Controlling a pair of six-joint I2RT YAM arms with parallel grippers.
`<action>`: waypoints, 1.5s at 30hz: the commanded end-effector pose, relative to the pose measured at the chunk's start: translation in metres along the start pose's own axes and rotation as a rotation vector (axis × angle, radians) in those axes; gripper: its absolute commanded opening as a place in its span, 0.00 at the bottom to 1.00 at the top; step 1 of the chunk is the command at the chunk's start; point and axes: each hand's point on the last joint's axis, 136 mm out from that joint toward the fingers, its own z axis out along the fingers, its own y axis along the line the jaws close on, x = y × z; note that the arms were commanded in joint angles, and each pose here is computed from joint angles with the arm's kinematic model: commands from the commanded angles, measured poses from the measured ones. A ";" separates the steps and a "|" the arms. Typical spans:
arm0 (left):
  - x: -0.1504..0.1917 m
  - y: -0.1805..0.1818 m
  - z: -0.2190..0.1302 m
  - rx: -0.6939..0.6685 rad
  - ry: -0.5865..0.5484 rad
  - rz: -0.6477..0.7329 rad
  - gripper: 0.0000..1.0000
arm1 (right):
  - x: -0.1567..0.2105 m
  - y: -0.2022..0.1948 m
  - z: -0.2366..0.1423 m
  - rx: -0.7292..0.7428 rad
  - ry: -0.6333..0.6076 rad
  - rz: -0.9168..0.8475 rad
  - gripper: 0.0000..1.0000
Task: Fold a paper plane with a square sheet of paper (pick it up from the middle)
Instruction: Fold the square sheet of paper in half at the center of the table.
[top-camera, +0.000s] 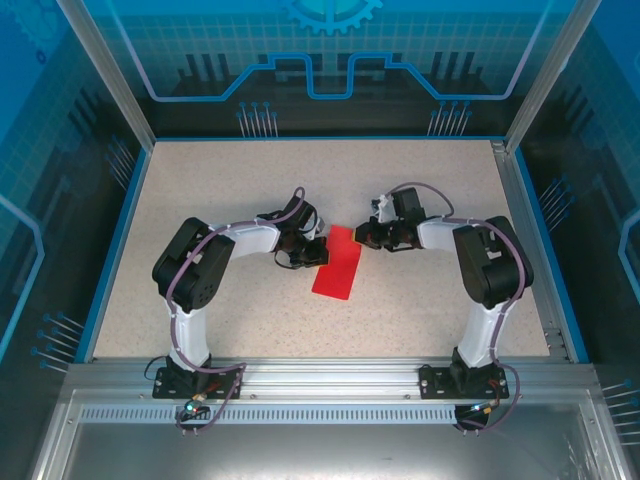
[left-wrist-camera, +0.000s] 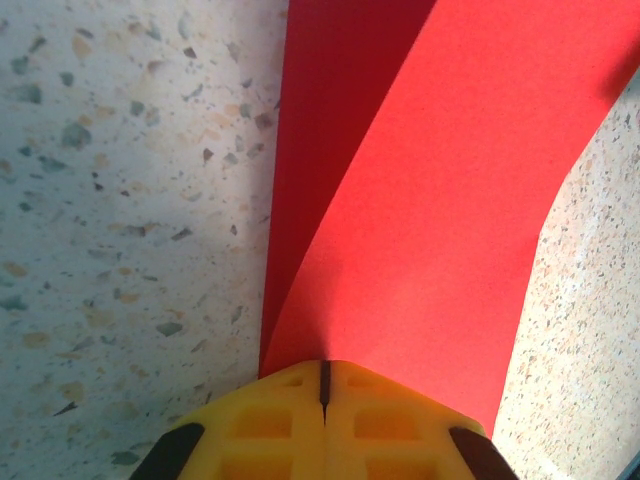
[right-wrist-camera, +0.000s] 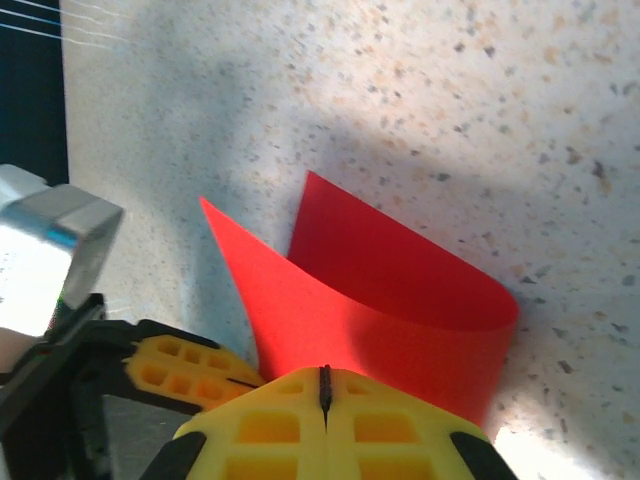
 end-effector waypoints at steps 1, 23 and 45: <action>0.051 0.049 0.019 -0.157 0.155 -0.070 0.00 | 0.012 -0.023 0.007 0.046 0.036 0.032 0.04; 0.055 0.051 0.021 -0.161 0.168 -0.069 0.00 | -0.018 -0.014 -0.006 0.000 -0.013 0.044 0.04; 0.054 0.049 0.019 -0.156 0.166 -0.063 0.00 | -0.029 -0.021 -0.011 0.053 -0.006 0.099 0.04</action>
